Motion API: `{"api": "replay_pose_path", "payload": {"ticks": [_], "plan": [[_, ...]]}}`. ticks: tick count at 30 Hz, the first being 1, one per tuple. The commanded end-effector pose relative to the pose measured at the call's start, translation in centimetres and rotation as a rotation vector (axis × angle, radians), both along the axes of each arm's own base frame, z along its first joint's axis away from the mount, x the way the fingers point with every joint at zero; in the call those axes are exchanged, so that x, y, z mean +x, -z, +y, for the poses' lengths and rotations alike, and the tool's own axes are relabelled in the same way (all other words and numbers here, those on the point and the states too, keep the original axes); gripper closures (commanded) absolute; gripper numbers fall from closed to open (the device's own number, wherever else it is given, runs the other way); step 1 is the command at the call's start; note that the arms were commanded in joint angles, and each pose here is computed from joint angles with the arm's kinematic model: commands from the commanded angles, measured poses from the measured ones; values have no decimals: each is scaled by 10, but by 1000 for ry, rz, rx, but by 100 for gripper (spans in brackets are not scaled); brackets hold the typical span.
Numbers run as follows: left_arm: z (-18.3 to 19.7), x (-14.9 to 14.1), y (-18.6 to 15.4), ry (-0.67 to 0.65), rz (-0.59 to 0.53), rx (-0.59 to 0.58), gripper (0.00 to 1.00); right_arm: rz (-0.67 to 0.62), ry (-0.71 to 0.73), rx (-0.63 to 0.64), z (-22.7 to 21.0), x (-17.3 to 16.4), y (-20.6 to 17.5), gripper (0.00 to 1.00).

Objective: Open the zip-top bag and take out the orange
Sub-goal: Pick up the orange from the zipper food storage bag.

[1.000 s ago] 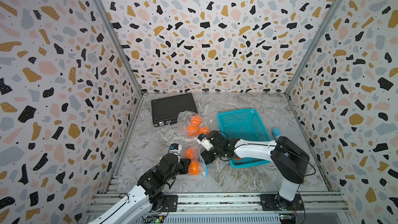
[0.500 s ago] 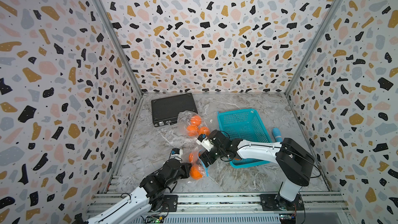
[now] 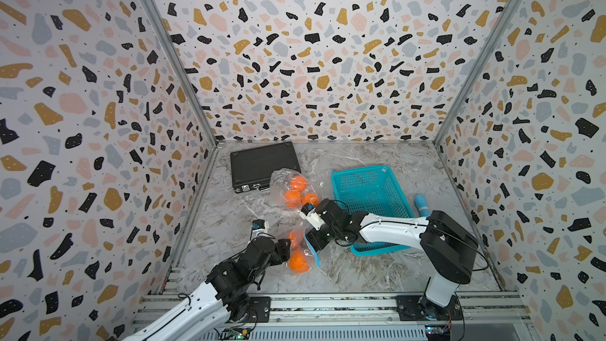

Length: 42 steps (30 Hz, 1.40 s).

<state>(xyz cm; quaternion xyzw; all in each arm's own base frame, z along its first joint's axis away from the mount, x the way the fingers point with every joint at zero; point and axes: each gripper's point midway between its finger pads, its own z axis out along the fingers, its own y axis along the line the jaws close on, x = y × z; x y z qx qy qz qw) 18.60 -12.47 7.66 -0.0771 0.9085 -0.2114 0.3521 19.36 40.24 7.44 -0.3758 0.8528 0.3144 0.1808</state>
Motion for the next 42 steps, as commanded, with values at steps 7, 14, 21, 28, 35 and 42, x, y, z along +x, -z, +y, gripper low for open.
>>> {"api": "replay_pose_path", "payload": {"ticks": [7,14,21,28,35,42], "plan": [[-24,-27,-26,164,37,-131,31,133,-76,85,-5,-37,-22,15],[-25,-63,-8,245,161,-126,36,179,-83,83,-8,-44,-23,10],[-43,-73,13,317,240,-125,74,213,-128,78,-6,-56,-26,9],[-47,-68,43,293,274,-66,83,262,-192,54,-5,-81,-15,8],[-33,-47,50,178,208,4,97,295,-199,-15,-10,-89,0,9],[-16,-18,31,68,101,83,100,190,-54,-65,-17,-52,5,13]]}}
